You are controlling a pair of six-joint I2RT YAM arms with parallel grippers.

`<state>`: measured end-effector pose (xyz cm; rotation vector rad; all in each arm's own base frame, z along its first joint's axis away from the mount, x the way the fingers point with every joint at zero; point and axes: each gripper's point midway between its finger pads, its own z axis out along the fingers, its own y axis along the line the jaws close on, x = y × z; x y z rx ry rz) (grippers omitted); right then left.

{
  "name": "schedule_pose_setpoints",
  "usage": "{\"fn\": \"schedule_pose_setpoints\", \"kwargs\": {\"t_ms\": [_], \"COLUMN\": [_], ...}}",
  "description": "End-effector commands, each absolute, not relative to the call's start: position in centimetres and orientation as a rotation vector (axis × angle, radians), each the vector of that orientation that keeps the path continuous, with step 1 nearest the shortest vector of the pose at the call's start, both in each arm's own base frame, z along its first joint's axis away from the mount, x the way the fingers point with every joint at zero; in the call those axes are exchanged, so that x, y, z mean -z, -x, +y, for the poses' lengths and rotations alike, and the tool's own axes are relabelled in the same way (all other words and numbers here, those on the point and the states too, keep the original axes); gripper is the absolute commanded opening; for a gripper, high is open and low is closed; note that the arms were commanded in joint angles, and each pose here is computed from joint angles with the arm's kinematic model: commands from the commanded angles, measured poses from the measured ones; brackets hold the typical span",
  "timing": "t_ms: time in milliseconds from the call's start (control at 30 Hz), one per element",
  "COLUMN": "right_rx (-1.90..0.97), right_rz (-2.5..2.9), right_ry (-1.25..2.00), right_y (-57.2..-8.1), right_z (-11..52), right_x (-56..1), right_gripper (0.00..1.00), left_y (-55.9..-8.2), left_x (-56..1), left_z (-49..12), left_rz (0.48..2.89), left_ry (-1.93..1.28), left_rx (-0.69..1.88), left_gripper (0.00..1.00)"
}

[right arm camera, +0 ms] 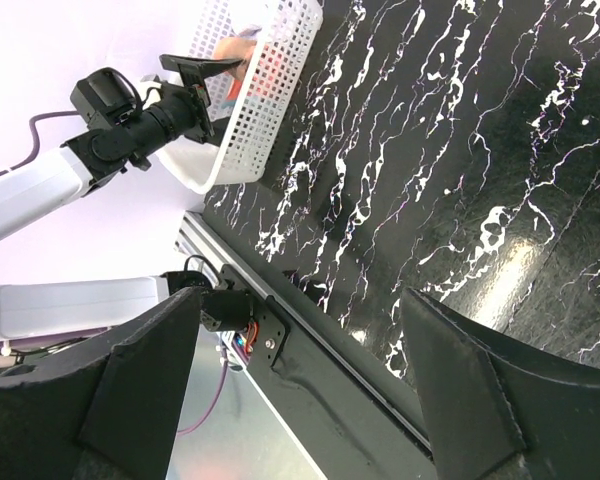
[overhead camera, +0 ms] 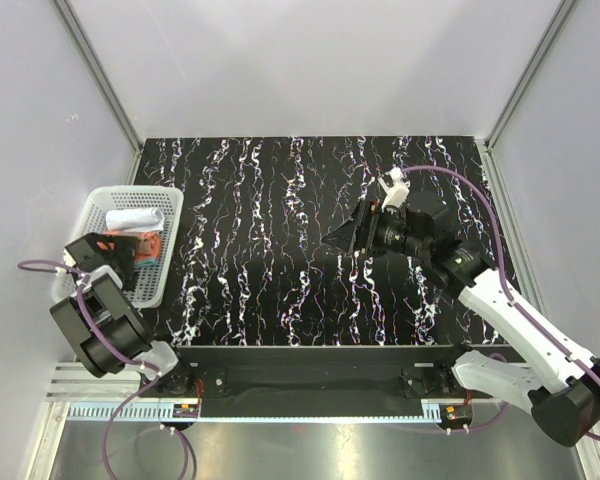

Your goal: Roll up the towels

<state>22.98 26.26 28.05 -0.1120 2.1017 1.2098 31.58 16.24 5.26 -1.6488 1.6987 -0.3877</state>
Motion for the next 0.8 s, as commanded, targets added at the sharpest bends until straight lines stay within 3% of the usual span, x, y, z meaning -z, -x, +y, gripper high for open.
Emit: {"fn": "schedule_pose_setpoints", "kwargs": {"t_ms": [0,767], "right_rx": [-1.209,-1.178], "right_rz": [2.072,2.074], "right_ry": [0.13,0.145], "right_y": [-22.4,-22.0], "right_z": [25.8,25.3], "right_x": [-29.0,-28.4], "right_gripper": [0.88,0.89], "left_y": [-31.0,-28.5], "left_x": [-7.1,-16.5], "left_z": [16.7,12.1], "left_rz": [1.732,1.785], "left_ry": [1.621,1.249], "left_rx": [0.361,0.429], "left_gripper": [0.99,0.99]}}
